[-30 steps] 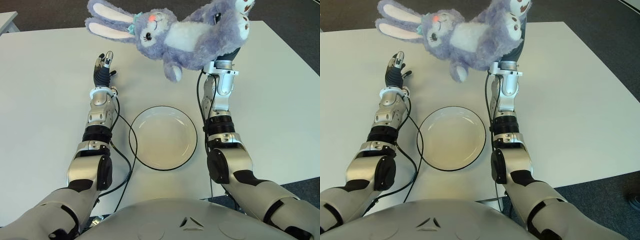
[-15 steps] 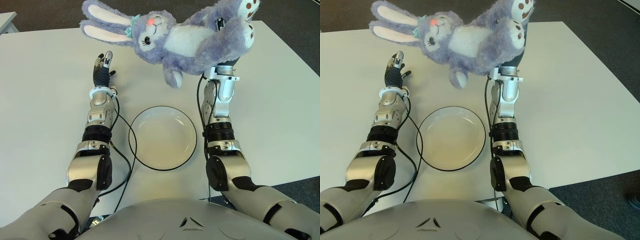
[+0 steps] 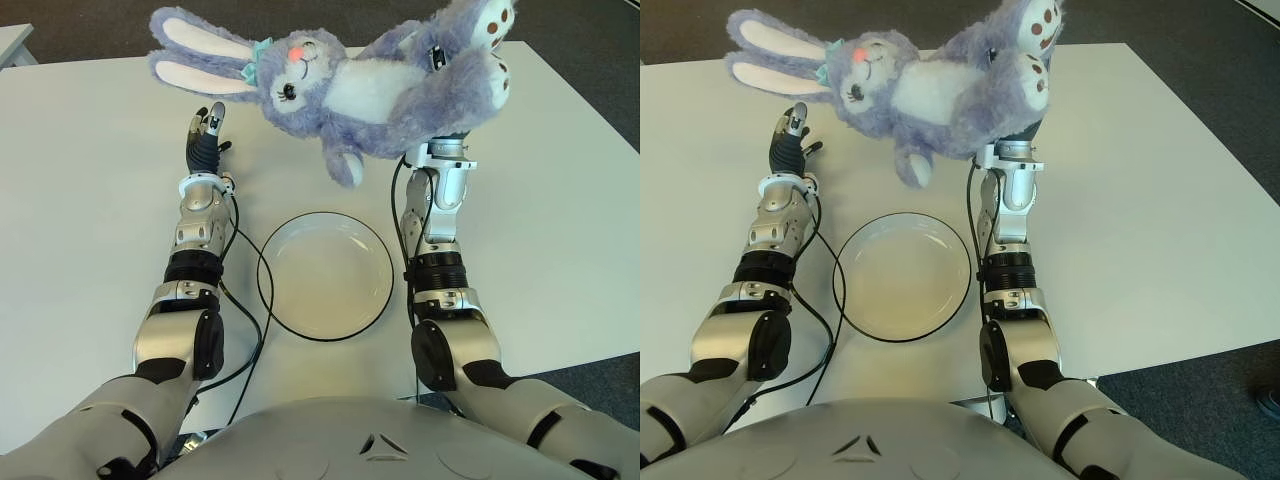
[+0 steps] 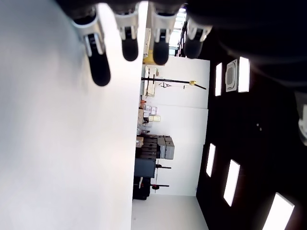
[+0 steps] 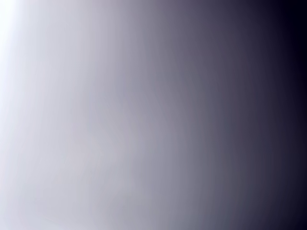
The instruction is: Put the doll into the plate.
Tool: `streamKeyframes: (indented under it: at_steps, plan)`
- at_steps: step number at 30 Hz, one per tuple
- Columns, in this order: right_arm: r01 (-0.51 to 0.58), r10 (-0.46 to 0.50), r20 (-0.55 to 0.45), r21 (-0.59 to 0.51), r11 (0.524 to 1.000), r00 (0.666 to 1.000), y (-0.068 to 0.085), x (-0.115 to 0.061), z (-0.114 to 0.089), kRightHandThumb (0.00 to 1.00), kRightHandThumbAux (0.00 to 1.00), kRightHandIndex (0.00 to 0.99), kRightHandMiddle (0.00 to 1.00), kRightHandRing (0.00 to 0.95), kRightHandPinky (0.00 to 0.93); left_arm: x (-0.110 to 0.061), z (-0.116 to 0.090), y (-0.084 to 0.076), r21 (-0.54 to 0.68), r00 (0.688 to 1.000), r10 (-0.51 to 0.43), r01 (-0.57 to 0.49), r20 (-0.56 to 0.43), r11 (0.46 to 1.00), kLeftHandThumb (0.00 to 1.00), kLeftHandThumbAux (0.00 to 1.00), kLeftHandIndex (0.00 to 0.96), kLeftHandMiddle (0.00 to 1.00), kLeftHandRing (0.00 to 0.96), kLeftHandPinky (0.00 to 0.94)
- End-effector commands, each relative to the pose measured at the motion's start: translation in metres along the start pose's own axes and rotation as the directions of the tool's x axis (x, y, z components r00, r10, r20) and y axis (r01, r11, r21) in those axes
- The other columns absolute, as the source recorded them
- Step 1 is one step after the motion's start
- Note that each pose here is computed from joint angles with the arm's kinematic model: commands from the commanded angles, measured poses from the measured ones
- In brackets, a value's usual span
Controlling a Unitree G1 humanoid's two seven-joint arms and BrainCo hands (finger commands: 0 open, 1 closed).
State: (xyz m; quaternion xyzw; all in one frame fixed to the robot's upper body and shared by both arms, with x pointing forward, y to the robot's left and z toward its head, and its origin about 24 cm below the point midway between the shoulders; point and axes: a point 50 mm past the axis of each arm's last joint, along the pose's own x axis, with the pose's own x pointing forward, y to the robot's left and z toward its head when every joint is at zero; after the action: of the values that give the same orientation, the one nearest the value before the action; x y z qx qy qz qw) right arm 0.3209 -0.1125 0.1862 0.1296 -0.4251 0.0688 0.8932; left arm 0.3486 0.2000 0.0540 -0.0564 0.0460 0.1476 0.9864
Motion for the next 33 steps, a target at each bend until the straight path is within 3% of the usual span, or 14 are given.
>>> streamKeyframes:
  at_steps: [1, 33]
  plan:
    - [0.009, -0.008, -0.012, 0.03, 1.0, 1.0, 0.002, -0.008, -0.002, 0.721, 0.711, 0.432, 0.803, 0.862, 0.872, -0.005, -0.019, 0.005, 0.02, 0.996, 0.014, -0.012, -0.085, 1.0, 0.0, 0.389, 0.0, 0.096, 0.056, 0.0]
    - [-0.062, 0.062, -0.018, -0.018, 0.998, 0.998, 0.015, -0.031, -0.001, 0.722, 0.713, 0.439, 0.845, 0.873, 0.884, -0.005, -0.019, 0.005, 0.022, 0.996, 0.02, -0.018, -0.086, 1.0, 0.0, 0.389, 0.0, 0.095, 0.058, 0.0]
